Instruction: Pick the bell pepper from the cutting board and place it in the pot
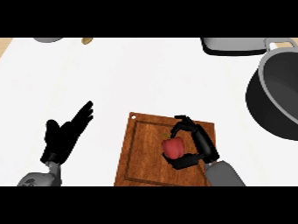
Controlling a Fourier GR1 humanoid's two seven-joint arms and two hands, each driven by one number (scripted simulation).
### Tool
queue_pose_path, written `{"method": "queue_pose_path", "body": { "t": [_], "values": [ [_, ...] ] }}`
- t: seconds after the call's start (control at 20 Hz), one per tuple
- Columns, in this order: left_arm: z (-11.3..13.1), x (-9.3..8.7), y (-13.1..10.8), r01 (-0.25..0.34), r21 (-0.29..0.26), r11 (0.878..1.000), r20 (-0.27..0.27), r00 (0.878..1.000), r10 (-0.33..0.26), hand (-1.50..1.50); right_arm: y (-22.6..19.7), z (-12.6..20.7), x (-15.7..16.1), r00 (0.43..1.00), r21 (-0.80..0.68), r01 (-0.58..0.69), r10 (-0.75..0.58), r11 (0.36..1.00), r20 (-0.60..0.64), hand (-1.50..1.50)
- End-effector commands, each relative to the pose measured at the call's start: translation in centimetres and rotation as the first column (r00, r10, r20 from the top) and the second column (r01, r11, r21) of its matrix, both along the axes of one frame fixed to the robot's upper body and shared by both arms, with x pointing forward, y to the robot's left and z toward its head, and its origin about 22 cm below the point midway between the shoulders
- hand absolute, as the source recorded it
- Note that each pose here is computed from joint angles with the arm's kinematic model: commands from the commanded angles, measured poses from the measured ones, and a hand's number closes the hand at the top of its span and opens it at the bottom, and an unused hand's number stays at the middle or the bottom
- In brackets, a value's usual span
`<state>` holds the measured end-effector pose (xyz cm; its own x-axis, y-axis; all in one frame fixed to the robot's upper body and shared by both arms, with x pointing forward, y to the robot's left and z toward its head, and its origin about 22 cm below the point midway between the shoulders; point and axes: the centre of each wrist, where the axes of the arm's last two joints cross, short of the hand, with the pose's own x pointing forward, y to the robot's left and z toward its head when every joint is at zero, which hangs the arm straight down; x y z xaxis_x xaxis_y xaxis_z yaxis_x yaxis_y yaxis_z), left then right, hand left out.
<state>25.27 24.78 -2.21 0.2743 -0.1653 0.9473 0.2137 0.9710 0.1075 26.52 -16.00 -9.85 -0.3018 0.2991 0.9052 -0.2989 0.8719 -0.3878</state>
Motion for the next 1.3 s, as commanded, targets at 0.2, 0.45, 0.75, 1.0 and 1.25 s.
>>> {"method": "queue_pose_path", "body": {
  "t": [0.2,0.45,0.75,1.0,1.25],
  "values": [
    [-1.0,-1.9,3.4,-0.153,0.021,0.988,-0.025,0.988,0.153,0.0,-18.2,-2.4,-8.6,0.586,-0.048,0.807,-0.808,0.589,-0.057,1.5],
    [-0.2,-1.0,1.9,-0.096,0.008,0.995,0.001,0.995,0.096,0.0,-23.6,-0.2,-14.6,0.382,-0.015,0.924,-0.924,0.382,0.013,1.5],
    [1.0,0.7,1.7,-0.022,0.005,1.0,0.015,1.0,0.021,0.0,-23.7,4.1,-20.2,0.263,-0.085,0.963,-0.959,0.255,0.101,1.5],
    [-0.4,-0.7,-0.8,0.011,0.008,1.0,-0.001,1.0,-0.011,0.0,-23.8,10.5,-20.9,0.232,-0.137,0.969,-0.952,0.207,0.202,1.5],
    [1.0,1.1,0.2,0.027,0.019,0.999,0.01,1.0,-0.027,0.0,-23.8,16.2,-18.7,0.209,-0.205,0.965,-0.95,0.162,0.233,1.5]
  ]
}}
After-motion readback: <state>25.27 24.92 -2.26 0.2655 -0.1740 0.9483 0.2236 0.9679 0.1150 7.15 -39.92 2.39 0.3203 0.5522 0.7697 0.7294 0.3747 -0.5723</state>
